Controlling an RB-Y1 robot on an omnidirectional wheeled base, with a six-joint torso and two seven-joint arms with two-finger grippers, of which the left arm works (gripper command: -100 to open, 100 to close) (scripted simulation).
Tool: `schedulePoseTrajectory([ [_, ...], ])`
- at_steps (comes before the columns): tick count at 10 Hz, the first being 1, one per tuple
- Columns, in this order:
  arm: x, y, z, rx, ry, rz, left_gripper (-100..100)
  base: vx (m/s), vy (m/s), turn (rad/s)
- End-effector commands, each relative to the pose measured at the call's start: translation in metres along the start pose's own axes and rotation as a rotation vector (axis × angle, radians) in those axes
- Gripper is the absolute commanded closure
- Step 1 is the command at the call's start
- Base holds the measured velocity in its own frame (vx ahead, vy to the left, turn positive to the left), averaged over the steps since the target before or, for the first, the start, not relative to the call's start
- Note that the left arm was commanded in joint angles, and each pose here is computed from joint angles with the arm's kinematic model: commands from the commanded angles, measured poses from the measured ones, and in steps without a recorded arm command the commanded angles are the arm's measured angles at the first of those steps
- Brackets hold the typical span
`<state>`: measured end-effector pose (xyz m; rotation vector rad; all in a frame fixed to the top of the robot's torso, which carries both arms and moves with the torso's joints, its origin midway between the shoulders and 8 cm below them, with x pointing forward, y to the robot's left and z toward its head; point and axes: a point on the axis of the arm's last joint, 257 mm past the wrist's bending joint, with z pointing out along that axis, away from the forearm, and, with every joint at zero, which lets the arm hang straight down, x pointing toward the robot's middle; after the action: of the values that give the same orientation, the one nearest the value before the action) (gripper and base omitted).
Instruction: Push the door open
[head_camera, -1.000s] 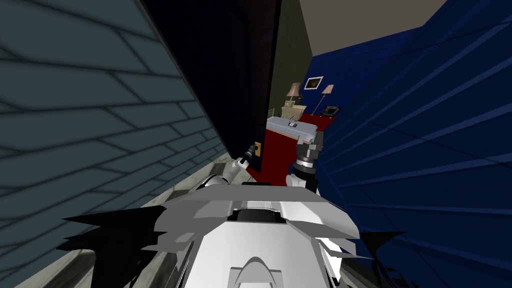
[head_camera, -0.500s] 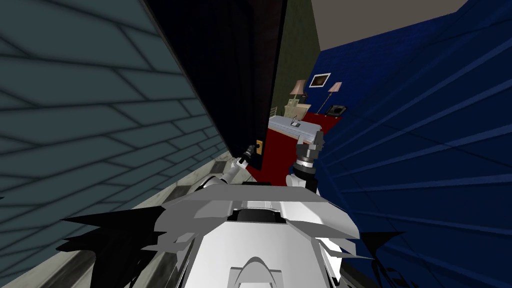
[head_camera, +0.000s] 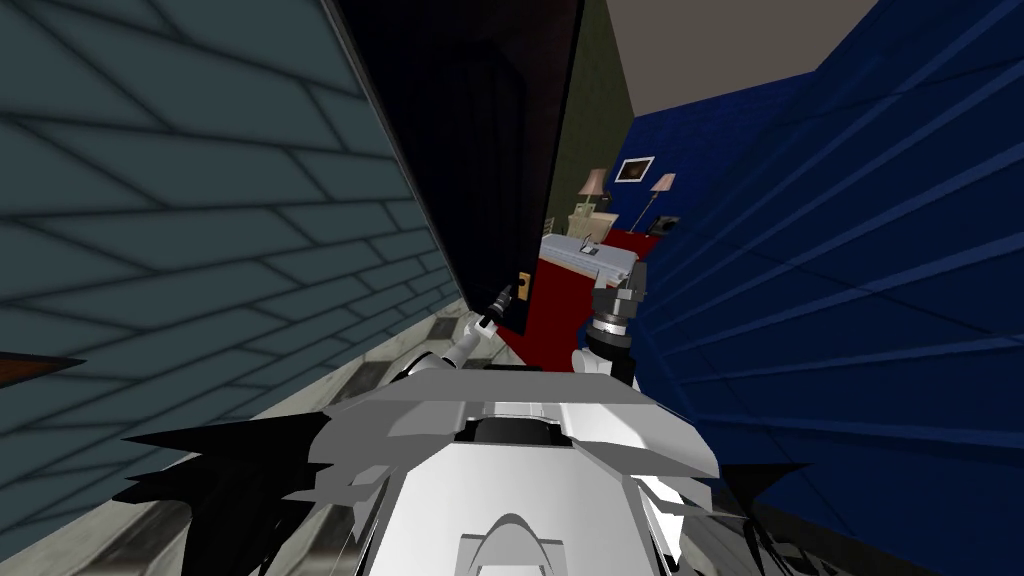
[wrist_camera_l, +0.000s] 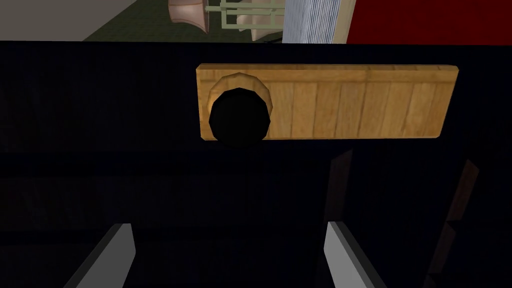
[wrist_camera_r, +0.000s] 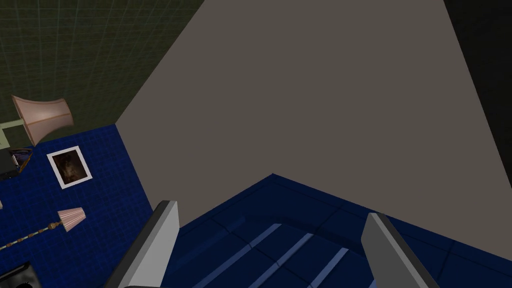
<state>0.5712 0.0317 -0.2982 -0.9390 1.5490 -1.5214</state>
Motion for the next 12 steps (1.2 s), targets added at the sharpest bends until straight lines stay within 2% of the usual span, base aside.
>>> schedulePoseTrajectory([
  [1,0.010,-0.002,0.0014,0.003,0.011,-0.015,-100,-0.200,0.081,0.004],
  [3,-0.002,0.000,-0.0009,0.000,0.001,-0.001,-100,-0.004,-0.007,-0.017],
  [6,-0.007,0.000,-0.0021,0.001,-0.007,0.007,-100,0.154,-0.101,-0.018],
  [9,-0.006,-0.001,-0.0016,0.006,-0.012,0.003,-100,0.216,-0.108,-0.021],
  [11,-0.005,-0.001,-0.0010,0.007,-0.011,0.000,-100,0.106,-0.071,-0.012],
  [12,-0.005,-0.001,-0.0010,0.007,-0.011,0.000,100,-0.006,0.006,0.004],
])
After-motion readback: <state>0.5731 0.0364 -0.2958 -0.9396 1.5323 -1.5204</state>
